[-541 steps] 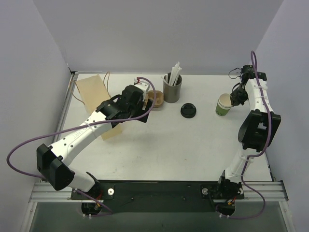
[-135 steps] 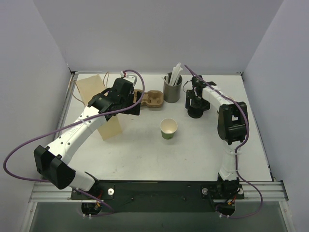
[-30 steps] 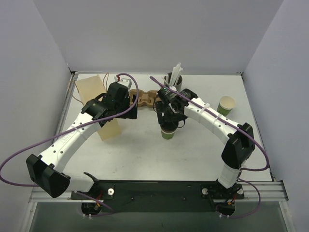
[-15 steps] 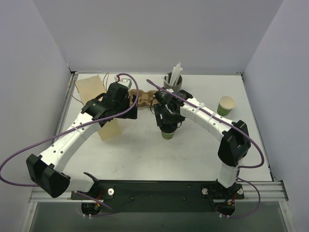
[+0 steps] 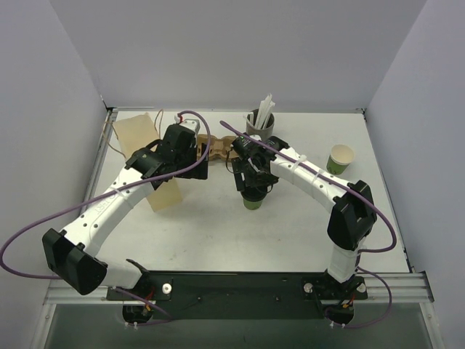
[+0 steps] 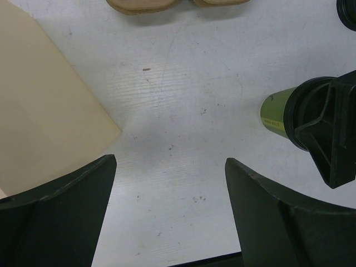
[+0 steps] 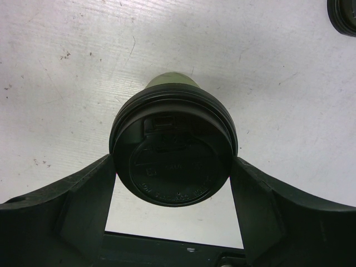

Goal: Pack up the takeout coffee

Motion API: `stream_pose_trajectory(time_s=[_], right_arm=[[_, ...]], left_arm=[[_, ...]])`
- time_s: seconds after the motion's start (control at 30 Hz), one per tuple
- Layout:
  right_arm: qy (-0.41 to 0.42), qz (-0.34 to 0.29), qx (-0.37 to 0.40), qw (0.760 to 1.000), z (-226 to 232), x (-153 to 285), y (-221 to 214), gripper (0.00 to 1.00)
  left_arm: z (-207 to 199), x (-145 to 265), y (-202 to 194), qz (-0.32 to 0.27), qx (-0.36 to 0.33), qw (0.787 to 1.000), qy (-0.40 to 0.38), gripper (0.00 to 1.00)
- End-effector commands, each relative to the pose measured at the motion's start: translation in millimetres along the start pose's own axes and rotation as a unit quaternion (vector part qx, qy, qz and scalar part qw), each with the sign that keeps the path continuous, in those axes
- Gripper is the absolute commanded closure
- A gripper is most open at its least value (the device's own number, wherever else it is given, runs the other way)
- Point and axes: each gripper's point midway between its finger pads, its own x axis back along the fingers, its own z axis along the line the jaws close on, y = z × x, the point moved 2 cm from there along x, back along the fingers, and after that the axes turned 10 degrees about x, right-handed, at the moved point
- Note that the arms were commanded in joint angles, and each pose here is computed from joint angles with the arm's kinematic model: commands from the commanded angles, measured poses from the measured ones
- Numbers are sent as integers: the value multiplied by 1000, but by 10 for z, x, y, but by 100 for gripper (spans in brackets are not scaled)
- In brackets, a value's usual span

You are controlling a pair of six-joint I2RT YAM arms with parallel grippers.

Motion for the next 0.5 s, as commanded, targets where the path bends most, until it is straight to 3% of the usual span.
stream_pose_trajectory(time_s=[0.0,0.23,0.47], right_arm=[[-23,13,8,1000,-59,5,-86,35],[-20,22,8,1000,-42,-62,-129,32],[-13,4,3,1000,-36,22,-47,19]], left_arm=[[-73,-18,102,-14,3,1000,-18,10],[-92,-40,103,-10,0,1000,-20,10],[-121,-63,76,-3,-1,1000,-28,10]])
